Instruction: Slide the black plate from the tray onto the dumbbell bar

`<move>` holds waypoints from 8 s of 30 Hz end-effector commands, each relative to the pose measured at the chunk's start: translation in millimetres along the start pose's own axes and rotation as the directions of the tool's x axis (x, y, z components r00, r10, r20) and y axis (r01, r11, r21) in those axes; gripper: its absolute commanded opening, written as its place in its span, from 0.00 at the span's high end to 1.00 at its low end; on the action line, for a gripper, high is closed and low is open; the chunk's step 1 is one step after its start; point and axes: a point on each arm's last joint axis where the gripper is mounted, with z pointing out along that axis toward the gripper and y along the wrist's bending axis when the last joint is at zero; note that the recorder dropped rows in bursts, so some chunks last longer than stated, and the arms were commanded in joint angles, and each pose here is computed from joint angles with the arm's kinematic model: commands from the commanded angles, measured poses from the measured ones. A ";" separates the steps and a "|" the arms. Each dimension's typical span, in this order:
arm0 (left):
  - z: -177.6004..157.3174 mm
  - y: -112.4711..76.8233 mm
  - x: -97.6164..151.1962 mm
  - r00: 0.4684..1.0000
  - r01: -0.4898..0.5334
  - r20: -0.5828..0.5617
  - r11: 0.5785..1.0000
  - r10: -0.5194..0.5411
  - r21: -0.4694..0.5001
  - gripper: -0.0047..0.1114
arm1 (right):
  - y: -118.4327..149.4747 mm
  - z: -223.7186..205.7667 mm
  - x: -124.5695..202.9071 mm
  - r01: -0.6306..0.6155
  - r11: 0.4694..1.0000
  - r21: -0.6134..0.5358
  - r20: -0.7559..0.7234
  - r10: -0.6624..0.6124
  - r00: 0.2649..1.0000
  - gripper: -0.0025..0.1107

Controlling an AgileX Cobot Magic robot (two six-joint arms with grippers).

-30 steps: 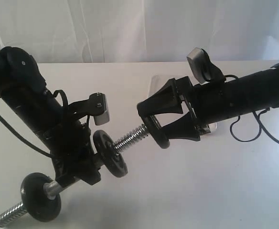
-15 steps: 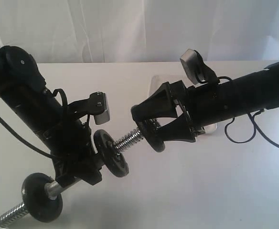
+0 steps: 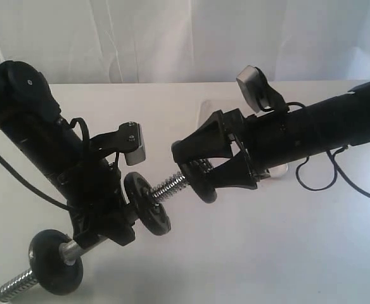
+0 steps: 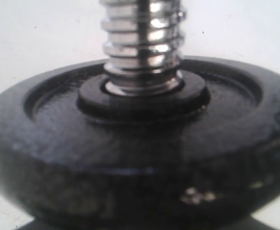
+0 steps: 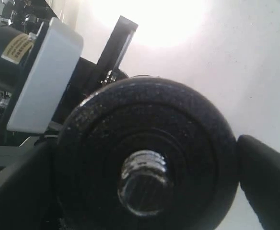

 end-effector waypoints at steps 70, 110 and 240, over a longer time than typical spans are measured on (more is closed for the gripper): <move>-20.2 -17.0 -19.4 0.990 0.018 0.139 0.998 -0.027 0.068 0.96 | 23.5 23.8 7.0 0.079 0.993 -0.093 -0.050 -0.084 0.995 0.15; -20.1 -16.8 -18.9 0.990 0.041 0.132 0.997 -0.049 0.069 0.96 | 11.6 -4.2 -8.8 0.099 0.995 0.000 -0.036 -0.099 0.994 0.05; 40.0 47.2 17.6 0.510 0.853 0.116 0.483 -0.852 -0.199 0.96 | 66.9 -39.9 -10.7 0.135 0.991 -0.024 0.125 -0.131 0.983 0.98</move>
